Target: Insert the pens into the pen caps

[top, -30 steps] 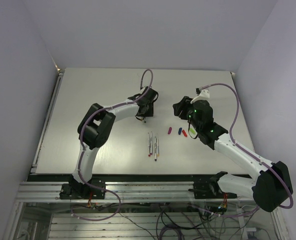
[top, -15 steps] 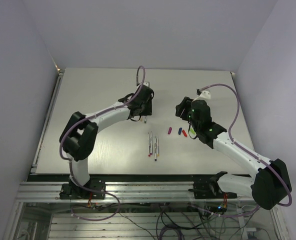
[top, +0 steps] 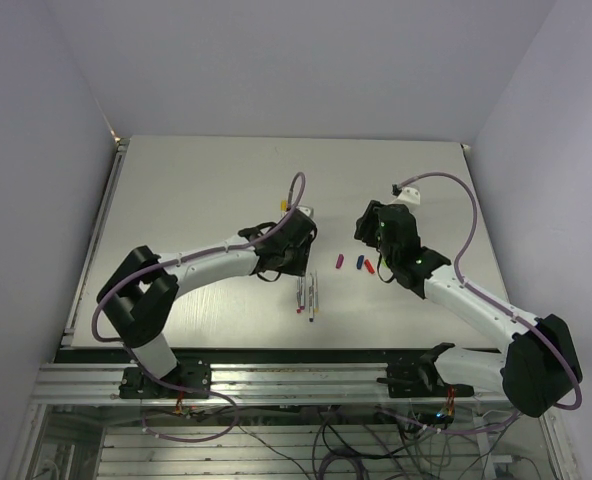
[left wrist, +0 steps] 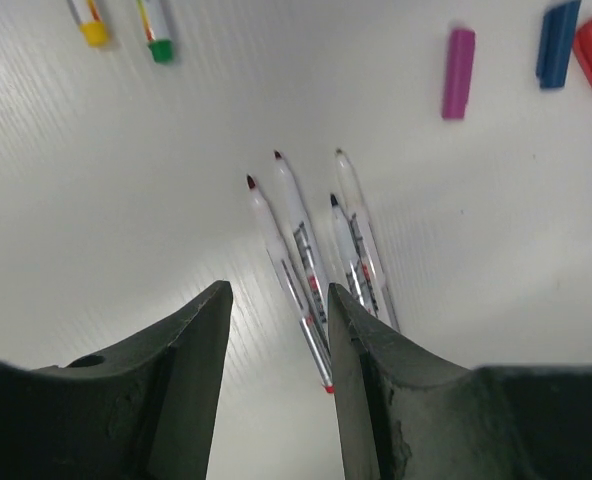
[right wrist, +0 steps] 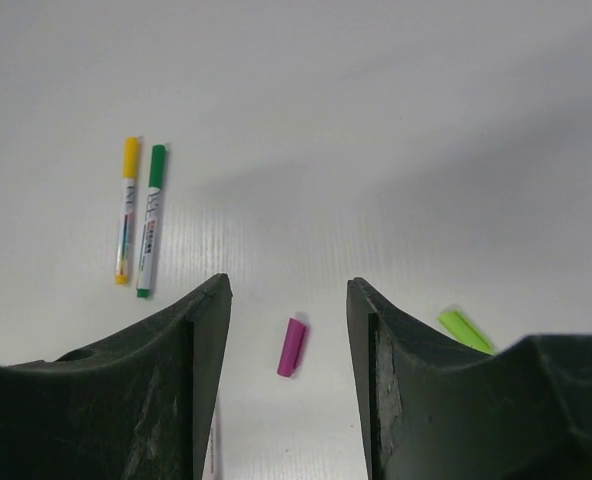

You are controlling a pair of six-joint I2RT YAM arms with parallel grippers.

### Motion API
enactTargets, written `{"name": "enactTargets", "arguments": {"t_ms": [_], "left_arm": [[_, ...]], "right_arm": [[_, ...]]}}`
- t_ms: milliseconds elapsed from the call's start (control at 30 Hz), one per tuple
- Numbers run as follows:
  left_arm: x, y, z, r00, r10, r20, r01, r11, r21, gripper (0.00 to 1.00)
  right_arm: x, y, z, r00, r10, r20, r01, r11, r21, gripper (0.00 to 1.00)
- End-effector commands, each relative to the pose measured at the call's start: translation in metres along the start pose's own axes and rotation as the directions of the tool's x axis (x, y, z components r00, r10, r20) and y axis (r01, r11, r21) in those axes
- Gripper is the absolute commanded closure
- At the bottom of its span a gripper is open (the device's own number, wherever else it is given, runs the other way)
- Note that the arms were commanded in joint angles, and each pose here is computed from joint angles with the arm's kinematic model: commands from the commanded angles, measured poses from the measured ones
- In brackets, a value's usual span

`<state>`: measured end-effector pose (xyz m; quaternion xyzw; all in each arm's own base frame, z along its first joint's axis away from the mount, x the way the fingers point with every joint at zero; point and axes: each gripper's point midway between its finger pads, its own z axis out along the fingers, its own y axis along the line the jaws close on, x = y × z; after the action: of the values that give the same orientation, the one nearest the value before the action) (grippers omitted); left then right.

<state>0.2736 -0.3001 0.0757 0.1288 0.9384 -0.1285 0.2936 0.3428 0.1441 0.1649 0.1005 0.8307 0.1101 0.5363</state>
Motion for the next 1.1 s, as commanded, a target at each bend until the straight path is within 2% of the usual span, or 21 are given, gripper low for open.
{"name": "enactTargets", "arguments": {"t_ms": [0, 467, 1067], "left_arm": [[0.019, -0.007, -0.013, 0.999, 0.027, -0.044, -0.026, 0.999, 0.029, 0.47], [0.052, -0.011, 0.006, 0.99, 0.07, -0.119, -0.074, 0.997, -0.025, 0.57], [0.068, -0.007, 0.021, 0.983, 0.08, -0.168, -0.088, 0.995, -0.038, 0.6]], "right_arm": [[0.012, -0.013, 0.001, 1.0, -0.009, -0.016, 0.01, 0.999, 0.048, 0.51], [0.019, -0.016, -0.001, 1.0, 0.003, -0.026, -0.001, 0.999, 0.048, 0.53], [0.022, -0.016, -0.001, 0.999, 0.005, -0.038, -0.003, 0.999, 0.051, 0.54]]}}
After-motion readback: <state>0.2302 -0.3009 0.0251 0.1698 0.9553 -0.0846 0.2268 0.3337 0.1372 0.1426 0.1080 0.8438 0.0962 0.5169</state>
